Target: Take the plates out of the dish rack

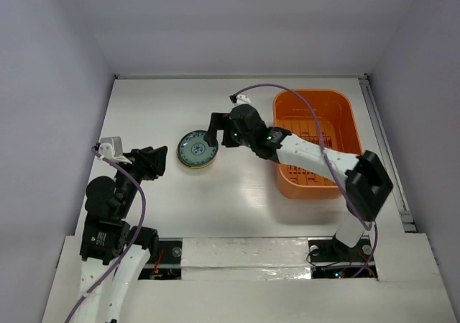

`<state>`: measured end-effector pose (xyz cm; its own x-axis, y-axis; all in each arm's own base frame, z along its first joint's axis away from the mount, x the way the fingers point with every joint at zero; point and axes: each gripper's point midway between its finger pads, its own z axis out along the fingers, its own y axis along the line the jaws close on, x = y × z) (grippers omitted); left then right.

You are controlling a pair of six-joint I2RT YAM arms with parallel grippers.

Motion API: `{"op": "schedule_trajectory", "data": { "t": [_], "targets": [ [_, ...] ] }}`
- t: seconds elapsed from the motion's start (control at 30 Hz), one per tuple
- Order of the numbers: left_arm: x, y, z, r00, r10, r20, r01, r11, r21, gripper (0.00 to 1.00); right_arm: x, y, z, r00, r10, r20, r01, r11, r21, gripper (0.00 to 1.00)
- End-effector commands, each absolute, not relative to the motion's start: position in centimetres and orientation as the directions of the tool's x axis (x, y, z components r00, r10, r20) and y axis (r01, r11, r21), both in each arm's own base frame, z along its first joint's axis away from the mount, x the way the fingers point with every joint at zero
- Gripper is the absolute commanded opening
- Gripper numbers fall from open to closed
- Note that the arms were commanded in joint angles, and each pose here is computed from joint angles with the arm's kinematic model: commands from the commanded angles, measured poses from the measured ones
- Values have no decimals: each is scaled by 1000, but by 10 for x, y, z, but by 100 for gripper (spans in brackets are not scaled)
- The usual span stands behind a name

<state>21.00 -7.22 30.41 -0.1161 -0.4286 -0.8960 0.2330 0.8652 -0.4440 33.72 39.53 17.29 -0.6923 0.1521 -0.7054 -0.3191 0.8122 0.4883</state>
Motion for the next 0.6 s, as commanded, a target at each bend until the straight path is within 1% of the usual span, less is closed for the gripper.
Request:
{"op": "schedule_trajectory", "data": {
  "t": [0.0,0.03,0.07,0.1,0.13,0.17,0.2,0.23,0.3,0.33,0.37,0.4,0.43,0.47,0.5,0.53,0.57],
  "targets": [
    [209,-69,318,-61,-444,-894,243,862,-445,49,331,365,251,-544,203,-814,-355,823,443,100],
    [208,-69,319,-56,-444,-894,245,862,-443,51,325,359,264,-519,213,-828,-364,821,440,99],
    [208,-69,320,-55,-444,-894,246,862,-443,57,323,349,278,-490,232,-840,-362,823,438,96],
    [207,-69,322,-49,-445,-894,248,862,-442,60,321,335,291,-451,254,-856,-345,835,430,93],
    [207,-69,323,-49,-445,-894,254,860,-442,62,310,313,319,-394,284,-874,-359,828,431,78],
    [206,-70,324,-50,-440,-896,258,861,-437,67,304,299,334,-357,307,-882,-355,829,432,61],
    [208,-71,325,-59,-433,-899,256,864,-433,69,301,279,347,-308,335,-890,-326,842,430,40],
    [207,-69,334,-45,-432,-901,258,866,-428,70,284,248,375,-236,381,-894,-331,833,443,1],
    [207,-68,349,-37,-436,-899,254,866,-430,73,270,204,397,-142,436,-889,-266,848,459,0],
    [205,-68,356,-26,-437,-899,260,866,-428,74,249,169,427,-63,502,-863,-274,822,498,0],
    [204,-68,365,-8,-443,-897,268,863,-428,76,240,151,429,-30,518,-855,-258,822,508,0],
    [204,-68,374,7,-445,-895,276,861,-426,77,232,126,437,23,547,-837,-220,819,530,5],
    [199,-67,389,38,-452,-891,293,857,-423,77,223,107,443,63,566,-822,-211,813,543,24],
    [196,-67,398,60,-459,-886,306,854,-422,78,203,77,453,120,615,-779,-217,782,584,35],
    [192,-66,407,83,-467,-881,314,851,-421,78,196,56,454,163,636,-755,-183,771,610,46],
    [188,-63,420,116,-474,-873,319,850,-419,78,188,42,456,191,651,-735,-175,759,627,69],
    [185,-62,427,139,-481,-865,328,847,-418,78,173,18,460,232,689,-687,-179,724,666,80]
  ]
}}
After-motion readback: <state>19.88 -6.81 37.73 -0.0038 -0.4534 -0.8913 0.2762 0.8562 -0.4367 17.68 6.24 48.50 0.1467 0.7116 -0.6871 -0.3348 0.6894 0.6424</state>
